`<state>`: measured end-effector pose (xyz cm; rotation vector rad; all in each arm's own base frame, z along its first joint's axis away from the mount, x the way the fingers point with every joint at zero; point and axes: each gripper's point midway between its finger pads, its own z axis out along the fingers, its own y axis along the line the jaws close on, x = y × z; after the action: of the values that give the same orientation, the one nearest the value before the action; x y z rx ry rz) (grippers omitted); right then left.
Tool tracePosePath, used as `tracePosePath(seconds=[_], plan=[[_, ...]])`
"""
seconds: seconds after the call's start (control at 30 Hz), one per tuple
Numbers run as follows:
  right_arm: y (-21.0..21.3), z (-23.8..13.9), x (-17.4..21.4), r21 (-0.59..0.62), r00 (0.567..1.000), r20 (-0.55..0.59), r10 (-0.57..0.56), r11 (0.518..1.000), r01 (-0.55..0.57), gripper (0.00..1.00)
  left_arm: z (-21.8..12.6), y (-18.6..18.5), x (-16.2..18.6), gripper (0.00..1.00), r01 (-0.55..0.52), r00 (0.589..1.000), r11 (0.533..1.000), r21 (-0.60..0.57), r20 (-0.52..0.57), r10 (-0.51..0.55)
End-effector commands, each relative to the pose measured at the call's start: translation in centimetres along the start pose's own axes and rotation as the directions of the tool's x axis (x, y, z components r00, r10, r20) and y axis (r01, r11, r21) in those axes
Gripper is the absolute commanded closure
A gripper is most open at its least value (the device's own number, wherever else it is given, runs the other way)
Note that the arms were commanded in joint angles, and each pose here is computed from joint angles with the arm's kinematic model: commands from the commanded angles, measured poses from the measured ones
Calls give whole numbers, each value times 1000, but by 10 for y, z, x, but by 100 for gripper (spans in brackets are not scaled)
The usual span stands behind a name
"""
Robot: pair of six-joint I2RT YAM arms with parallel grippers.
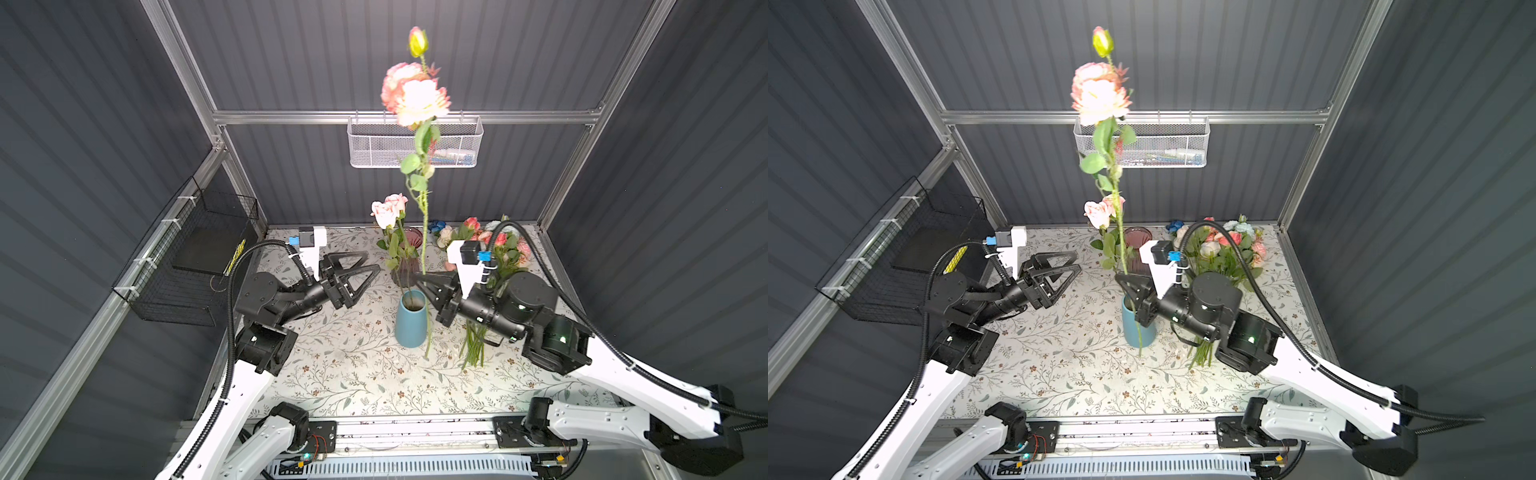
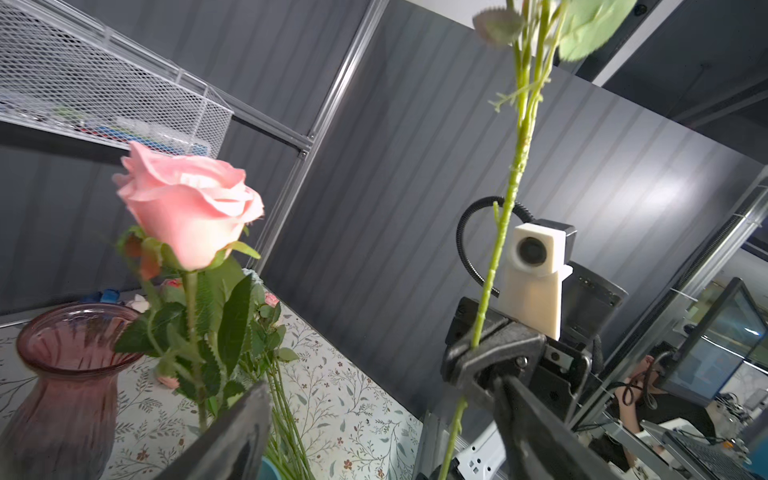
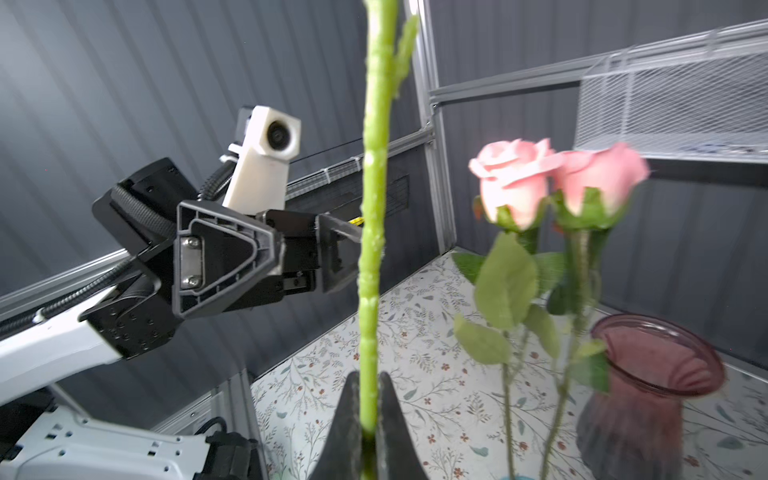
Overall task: Arrange the flowers into the vase
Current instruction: 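Lift the peach rose with the right gripper while the left gripper rises toward it, then close the left gripper on the peach rose stem above the right gripper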
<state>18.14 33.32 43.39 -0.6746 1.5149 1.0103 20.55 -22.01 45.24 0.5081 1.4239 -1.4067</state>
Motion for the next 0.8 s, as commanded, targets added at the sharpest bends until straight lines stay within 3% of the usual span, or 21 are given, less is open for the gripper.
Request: tracePosePath(seconds=[0.0,0.17,0.33,0.47,0.53,0.57,0.6,0.67,0.77], plan=[[21,26,27,-78,995,-100,-8,997,0,100,0,-32,-16,15,-74,997,993,96,29,71],[31,44,39,-121,990,-140,8,992,-25,100,-3,-37,-18,21,-96,995,991,89,28,93],[32,52,51,-122,983,-181,13,992,-36,100,-4,-33,-18,62,-110,994,993,47,7,109],[26,49,54,-89,982,-187,7,996,-24,100,-7,-33,-22,76,-142,990,990,5,11,142],[22,46,52,-73,983,-181,1,997,-15,100,-6,-31,-27,94,-154,988,988,-17,14,154],[21,44,51,-67,984,-180,0,998,-12,94,-4,-31,-30,100,-158,987,987,-20,13,158],[21,42,49,-64,985,-174,-4,998,-7,85,-2,-31,-33,100,-160,987,987,-20,13,160],[18,36,44,-52,987,-161,-18,999,10,58,4,-32,-40,100,-164,986,986,-13,18,165],[8,16,29,-2,993,-106,-52,999,52,44,10,-39,-59,100,-192,980,981,1,55,192]])
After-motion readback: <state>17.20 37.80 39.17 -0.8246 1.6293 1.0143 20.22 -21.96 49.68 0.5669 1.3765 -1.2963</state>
